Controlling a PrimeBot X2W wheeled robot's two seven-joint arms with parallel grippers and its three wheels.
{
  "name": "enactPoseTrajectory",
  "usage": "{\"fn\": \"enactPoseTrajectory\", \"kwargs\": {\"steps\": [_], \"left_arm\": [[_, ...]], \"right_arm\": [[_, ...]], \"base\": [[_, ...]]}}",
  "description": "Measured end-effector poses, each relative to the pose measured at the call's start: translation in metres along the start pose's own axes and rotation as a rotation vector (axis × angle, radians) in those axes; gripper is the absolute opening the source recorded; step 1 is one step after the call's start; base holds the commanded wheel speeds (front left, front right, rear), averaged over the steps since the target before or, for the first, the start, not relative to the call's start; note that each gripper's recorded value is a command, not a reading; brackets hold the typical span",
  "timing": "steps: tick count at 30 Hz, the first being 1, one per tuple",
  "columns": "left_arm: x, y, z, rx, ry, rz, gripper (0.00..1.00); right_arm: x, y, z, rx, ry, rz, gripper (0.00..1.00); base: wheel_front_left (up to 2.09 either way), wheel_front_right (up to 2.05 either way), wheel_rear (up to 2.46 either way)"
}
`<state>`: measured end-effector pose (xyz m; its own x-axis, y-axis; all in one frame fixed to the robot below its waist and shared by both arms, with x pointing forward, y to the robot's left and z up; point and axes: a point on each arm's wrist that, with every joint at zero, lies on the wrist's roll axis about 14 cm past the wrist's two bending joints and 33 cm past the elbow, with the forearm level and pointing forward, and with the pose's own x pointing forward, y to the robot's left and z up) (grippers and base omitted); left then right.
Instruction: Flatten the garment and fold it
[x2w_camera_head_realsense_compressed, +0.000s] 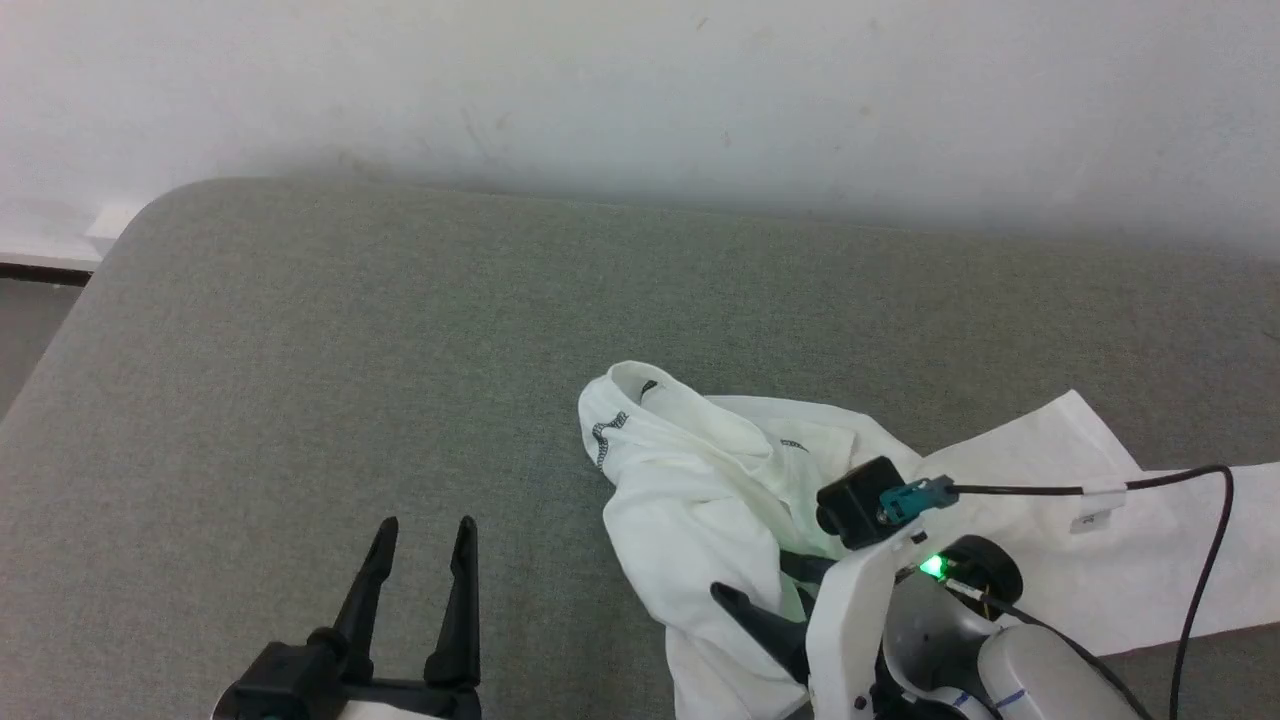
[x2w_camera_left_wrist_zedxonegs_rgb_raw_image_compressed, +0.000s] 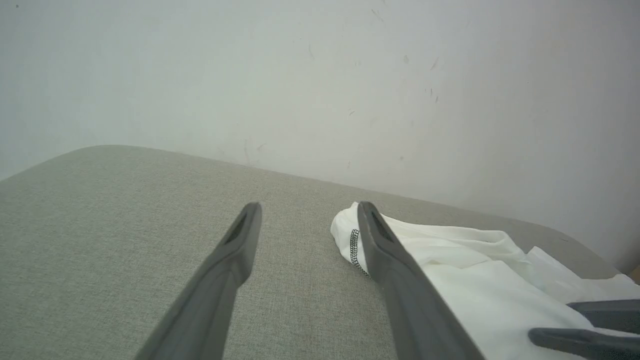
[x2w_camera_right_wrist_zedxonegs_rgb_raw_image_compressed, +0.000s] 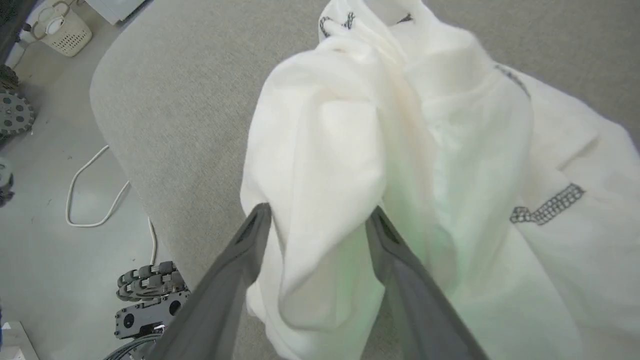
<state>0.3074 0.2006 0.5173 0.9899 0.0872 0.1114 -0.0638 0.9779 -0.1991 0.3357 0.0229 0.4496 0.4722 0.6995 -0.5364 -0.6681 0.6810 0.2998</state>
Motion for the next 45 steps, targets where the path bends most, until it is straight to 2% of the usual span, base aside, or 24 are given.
{"fn": "enactPoseTrajectory", "kwargs": {"steps": [3, 7, 10, 13, 17, 19, 25, 29, 34, 40, 45], "left_arm": [[0.0, -0.003, 0.0, -0.002, -0.002, -0.01, 1.0], [-0.001, -0.006, 0.002, 0.001, -0.007, -0.021, 1.0], [0.0, -0.009, 0.003, 0.004, -0.01, -0.034, 1.0], [0.003, -0.011, 0.005, 0.005, -0.015, -0.043, 1.0], [0.006, -0.014, 0.005, 0.007, -0.014, -0.054, 1.0], [0.005, -0.015, 0.001, 0.006, 0.0, -0.058, 1.0], [0.006, -0.02, -0.008, 0.009, 0.032, -0.076, 1.0], [0.012, -0.032, -0.009, 0.03, 0.034, -0.12, 1.0], [0.043, -0.069, 0.01, 0.084, -0.016, -0.274, 1.0], [0.086, -0.154, 0.019, 0.126, -0.009, -0.548, 1.0], [0.096, -0.223, -0.008, 0.179, 0.101, -0.772, 1.0]], "right_arm": [[-0.009, 0.002, 0.031, 0.007, -0.133, 0.003, 1.0], [-0.038, -0.021, 0.072, 0.044, -0.345, -0.08, 1.0], [-0.069, -0.052, 0.086, 0.072, -0.488, -0.215, 1.0], [-0.111, -0.09, 0.089, 0.045, -0.614, -0.42, 1.0], [-0.163, -0.129, 0.068, -0.021, -0.678, -0.68, 1.0], [-0.181, -0.141, 0.048, -0.021, -0.671, -0.761, 1.0], [-0.209, -0.163, -0.012, 0.12, -0.669, -0.873, 1.0], [-0.221, -0.17, -0.024, 0.143, -0.691, -0.923, 1.0], [-0.232, -0.181, -0.017, 0.128, -0.725, -0.968, 1.0], [-0.24, -0.2, -0.011, 0.123, -0.738, -1.025, 1.0], [-0.241, -0.216, -0.016, 0.135, -0.712, -1.067, 1.0]], "base": [[0.0, 0.0, 0.0], [0.0, 0.0, 0.0], [0.0, 0.0, 0.0], [0.0, 0.0, 0.0], [0.0, 0.0, 0.0], [0.0, 0.0, 0.0], [0.0, 0.0, 0.0], [0.0, 0.0, 0.0], [0.0, 0.0, 0.0], [0.0, 0.0, 0.0], [0.0, 0.0, 0.0]]}}
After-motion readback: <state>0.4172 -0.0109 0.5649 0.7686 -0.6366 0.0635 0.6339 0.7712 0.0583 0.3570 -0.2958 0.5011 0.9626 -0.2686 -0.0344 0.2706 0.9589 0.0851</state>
